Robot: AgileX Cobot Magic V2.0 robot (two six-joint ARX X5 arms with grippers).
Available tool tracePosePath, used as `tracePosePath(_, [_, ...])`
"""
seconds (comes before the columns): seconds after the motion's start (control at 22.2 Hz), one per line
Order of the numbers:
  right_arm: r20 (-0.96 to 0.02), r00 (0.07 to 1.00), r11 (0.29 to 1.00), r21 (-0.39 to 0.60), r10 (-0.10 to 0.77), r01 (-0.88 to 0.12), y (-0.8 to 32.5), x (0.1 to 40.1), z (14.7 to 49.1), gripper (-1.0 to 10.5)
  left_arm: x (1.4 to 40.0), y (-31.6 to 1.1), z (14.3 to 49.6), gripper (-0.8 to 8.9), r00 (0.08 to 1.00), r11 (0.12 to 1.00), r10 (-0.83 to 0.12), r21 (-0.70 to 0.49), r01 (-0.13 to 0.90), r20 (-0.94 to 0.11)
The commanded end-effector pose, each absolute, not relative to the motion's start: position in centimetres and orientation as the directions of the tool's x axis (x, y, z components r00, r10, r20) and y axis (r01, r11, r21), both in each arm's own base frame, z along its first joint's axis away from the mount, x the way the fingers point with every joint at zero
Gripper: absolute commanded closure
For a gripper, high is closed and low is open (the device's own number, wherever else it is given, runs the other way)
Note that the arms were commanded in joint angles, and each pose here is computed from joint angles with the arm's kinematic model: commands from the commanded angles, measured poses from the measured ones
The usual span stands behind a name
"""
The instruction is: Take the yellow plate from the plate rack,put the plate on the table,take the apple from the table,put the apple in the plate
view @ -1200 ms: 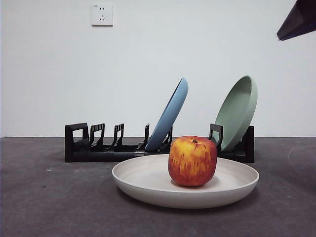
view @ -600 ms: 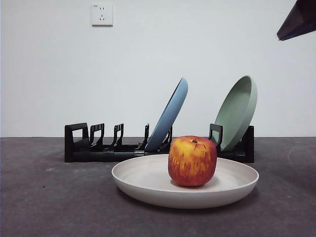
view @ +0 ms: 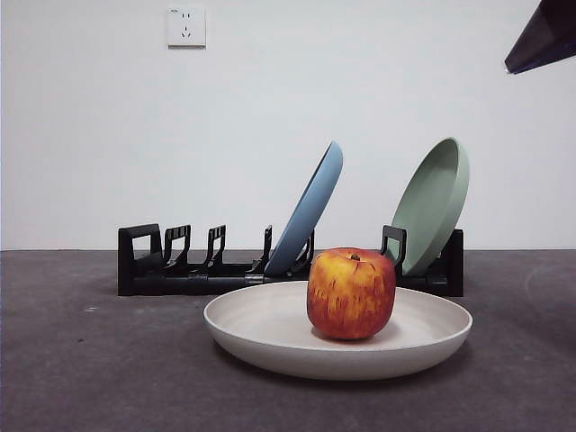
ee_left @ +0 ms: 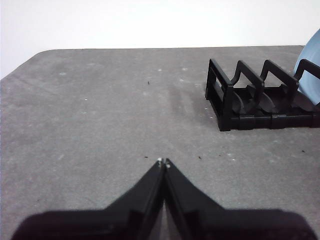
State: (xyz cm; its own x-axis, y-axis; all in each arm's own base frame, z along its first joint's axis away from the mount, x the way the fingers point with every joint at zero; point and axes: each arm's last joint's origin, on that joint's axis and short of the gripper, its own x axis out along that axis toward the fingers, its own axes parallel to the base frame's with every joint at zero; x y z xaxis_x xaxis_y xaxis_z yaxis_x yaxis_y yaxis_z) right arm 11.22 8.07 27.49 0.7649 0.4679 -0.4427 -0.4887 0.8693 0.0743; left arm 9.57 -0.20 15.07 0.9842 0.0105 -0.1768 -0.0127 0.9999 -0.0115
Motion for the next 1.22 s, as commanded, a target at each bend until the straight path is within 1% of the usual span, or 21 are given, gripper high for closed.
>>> tracePosePath(0.05, [-0.445, 0.765, 0.871, 0.082, 0.466, -0.484, 8.1, 11.2, 27.3, 9.6, 9.6, -0.2, 14.7, 8.16, 0.983, 1.0, 0.016, -0.017, -0.02, -0.185])
tracePosePath(0.36, [-0.444, 0.765, 0.871, 0.08, 0.466, -0.485, 8.0, 11.2, 27.3, 9.6, 9.6, -0.2, 14.7, 8.16, 0.983, 1.0, 0.016, -0.017, -0.02, -0.185])
tracePosePath(0.41, [-0.429, 0.783, 0.877, 0.053, 0.451, -0.477, 7.7, 11.0, 27.5, 9.6, 9.6, -0.2, 14.7, 8.16, 0.983, 1.0, 0.016, -0.017, -0.02, -0.185])
tracePosePath(0.5, [-0.386, 0.829, 0.902, 0.019, 0.404, -0.431, 6.4, 10.6, 28.0, 9.6, 9.6, -0.2, 14.7, 8.16, 0.983, 1.0, 0.016, -0.017, -0.02, -0.185])
tracePosePath(0.54, [-0.363, 0.856, 0.921, 0.016, 0.368, -0.389, 5.7, 10.5, 28.3, 9.6, 9.6, -0.2, 14.7, 8.16, 0.983, 1.0, 0.016, -0.017, -0.02, -0.185])
tracePosePath(0.63, [-0.302, 0.913, 0.961, 0.045, 0.274, -0.274, 3.8, 10.1, 28.4, 9.6, 9.6, -0.2, 14.7, 8.16, 0.983, 1.0, 0.016, -0.017, -0.02, -0.185])
tracePosePath(0.68, [-0.271, 0.929, 0.967, 0.056, 0.254, -0.248, 3.1, 9.9, 28.3, 9.6, 9.6, -0.2, 14.7, 8.16, 0.983, 1.0, 0.017, -0.017, -0.02, -0.185])
tracePosePath(0.81, [-0.182, 0.961, 0.978, 0.057, 0.206, -0.199, 1.4, 9.4, 26.7, 9.6, 9.6, -0.2, 14.7, 8.16, 0.983, 1.0, 0.016, -0.017, -0.02, -0.185])
tracePosePath(0.9, [-0.147, 0.977, 0.987, 0.056, 0.157, -0.151, 0.8, 9.1, 24.9, 9.6, 9.6, -0.2, 14.7, 8.16, 0.983, 1.0, 0.016, -0.017, -0.02, -0.185])
tracePosePath(0.95, [-0.134, 0.98, 0.988, 0.053, 0.148, -0.142, 0.7, 9.1, 24.3, 9.6, 9.6, -0.2, 14.7, 8.16, 0.983, 1.0, 0.016, -0.017, -0.02, -0.185])
tracePosePath(1.08, [-0.099, 0.986, 0.99, 0.049, 0.136, -0.132, 0.6, 9.1, 22.1, 9.6, 9.6, -0.2, 14.7, 8.16, 0.983, 1.0, 0.016, -0.017, -0.02, -0.185])
tracePosePath(1.22, [-0.087, 0.986, 0.989, 0.048, 0.145, -0.141, 0.7, 9.2, 19.9, 9.6, 9.6, -0.2, 14.7, 8.16, 0.983, 1.0, 0.016, -0.017, -0.02, -0.185])
